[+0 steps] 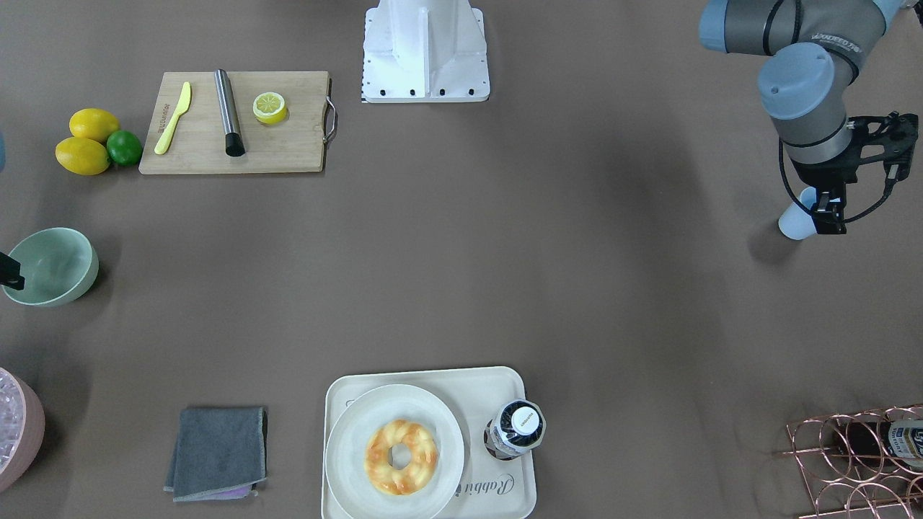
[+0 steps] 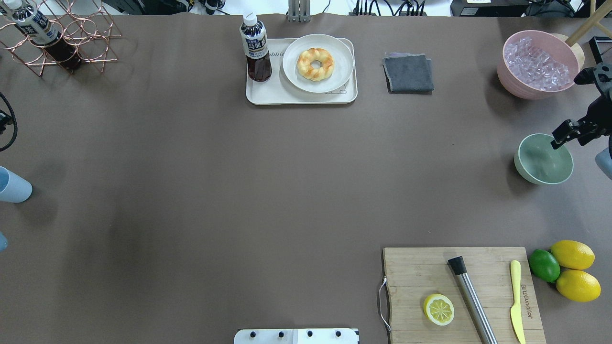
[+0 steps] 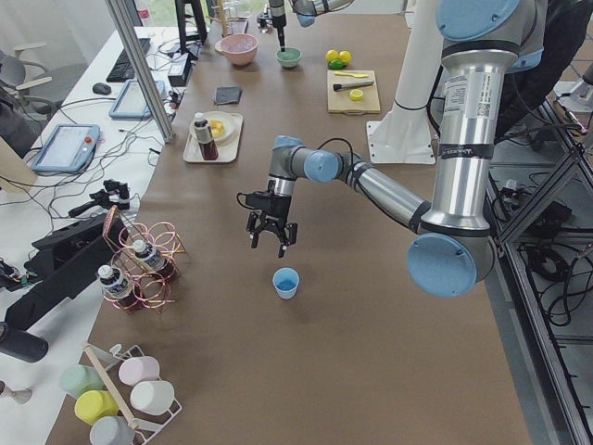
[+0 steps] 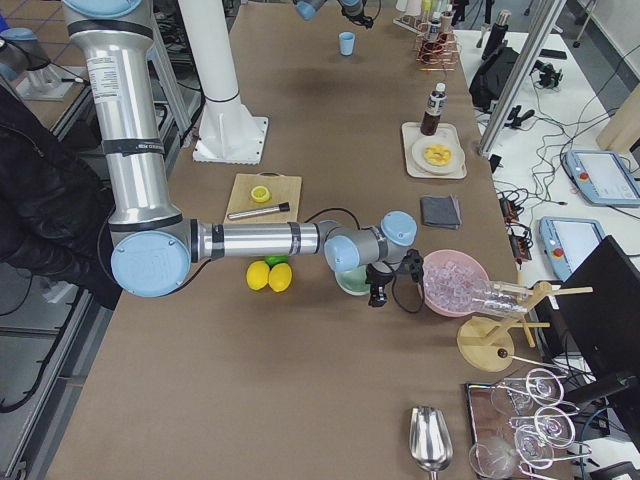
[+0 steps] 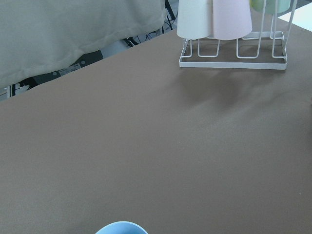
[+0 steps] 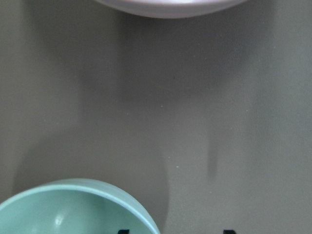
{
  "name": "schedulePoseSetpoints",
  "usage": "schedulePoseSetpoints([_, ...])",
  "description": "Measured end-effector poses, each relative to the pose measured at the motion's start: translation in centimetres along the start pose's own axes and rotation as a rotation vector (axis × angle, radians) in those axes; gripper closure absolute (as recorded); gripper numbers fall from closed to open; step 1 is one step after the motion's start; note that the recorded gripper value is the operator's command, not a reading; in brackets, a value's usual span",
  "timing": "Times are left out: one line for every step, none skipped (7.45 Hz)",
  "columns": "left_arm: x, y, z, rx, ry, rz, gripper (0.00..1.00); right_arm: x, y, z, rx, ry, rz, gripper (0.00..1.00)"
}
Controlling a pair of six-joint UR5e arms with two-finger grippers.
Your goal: Pour ice into bowl
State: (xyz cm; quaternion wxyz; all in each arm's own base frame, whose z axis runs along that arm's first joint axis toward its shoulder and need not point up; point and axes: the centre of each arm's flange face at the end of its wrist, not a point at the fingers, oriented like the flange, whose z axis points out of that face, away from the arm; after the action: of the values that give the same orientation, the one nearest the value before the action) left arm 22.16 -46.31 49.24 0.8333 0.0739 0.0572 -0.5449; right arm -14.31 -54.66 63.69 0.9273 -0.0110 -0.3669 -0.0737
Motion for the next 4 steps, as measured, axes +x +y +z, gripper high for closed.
schedulePoseSetpoints([1.1,1.4,-0.8,0.028,-0.037,-0.029,0.03,0.0,0.2,0.4,-0.004,-0.001,-0.003,0.5])
schedulePoseSetpoints([1.7,2.9,-0.8,0.068,-0.083,-0.036,0.03,-0.4,0.2,0.8,-0.004,-0.003,-0.004,0.66])
schedulePoseSetpoints([1.8,3.9,-0.2,0.116,-0.134,-0.041,0.03,-0.9,0.3,1.1,0.0,-0.007,-0.003,0.82])
schedulePoseSetpoints([1.6,4.8,0.9,0.157,-0.182,-0.058,0.03,-1.4,0.5,1.2,0.004,-0.01,-0.004,0.96])
